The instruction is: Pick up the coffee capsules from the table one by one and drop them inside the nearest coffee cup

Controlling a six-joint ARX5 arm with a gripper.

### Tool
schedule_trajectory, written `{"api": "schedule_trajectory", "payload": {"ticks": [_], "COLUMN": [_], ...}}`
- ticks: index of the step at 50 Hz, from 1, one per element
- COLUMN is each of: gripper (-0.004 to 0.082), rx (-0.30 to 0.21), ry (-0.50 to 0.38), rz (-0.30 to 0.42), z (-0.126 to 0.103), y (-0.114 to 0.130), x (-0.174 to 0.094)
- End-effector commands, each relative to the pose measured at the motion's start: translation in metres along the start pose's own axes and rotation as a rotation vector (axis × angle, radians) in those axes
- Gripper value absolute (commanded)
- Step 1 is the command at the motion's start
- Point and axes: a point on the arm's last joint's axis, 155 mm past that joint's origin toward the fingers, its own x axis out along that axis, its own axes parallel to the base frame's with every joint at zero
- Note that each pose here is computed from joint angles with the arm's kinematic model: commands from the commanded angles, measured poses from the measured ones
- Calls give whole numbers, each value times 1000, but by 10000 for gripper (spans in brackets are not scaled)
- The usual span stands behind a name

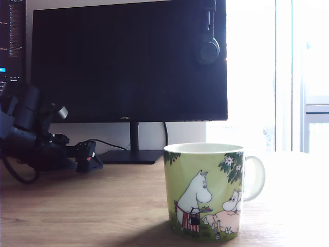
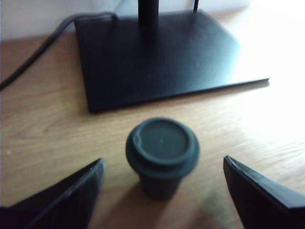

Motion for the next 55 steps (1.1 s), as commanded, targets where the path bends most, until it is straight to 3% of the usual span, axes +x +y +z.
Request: {"api": "schedule_trajectory", "payload": {"ticks": [1,22,25,28,34,38,55], "gripper": [727,715,661,554,206,65,52], "rx": [13,42,42,41,42,42,70], "ry": [30,40,41,43,44,44,44], "rz": [1,1,1,0,0,1,0], "z": [-14,-17,-17,-17,-18,-18,-18], "y": [2,2,2,2,2,2,2], "x": [2,2,2,2,2,2,2]}}
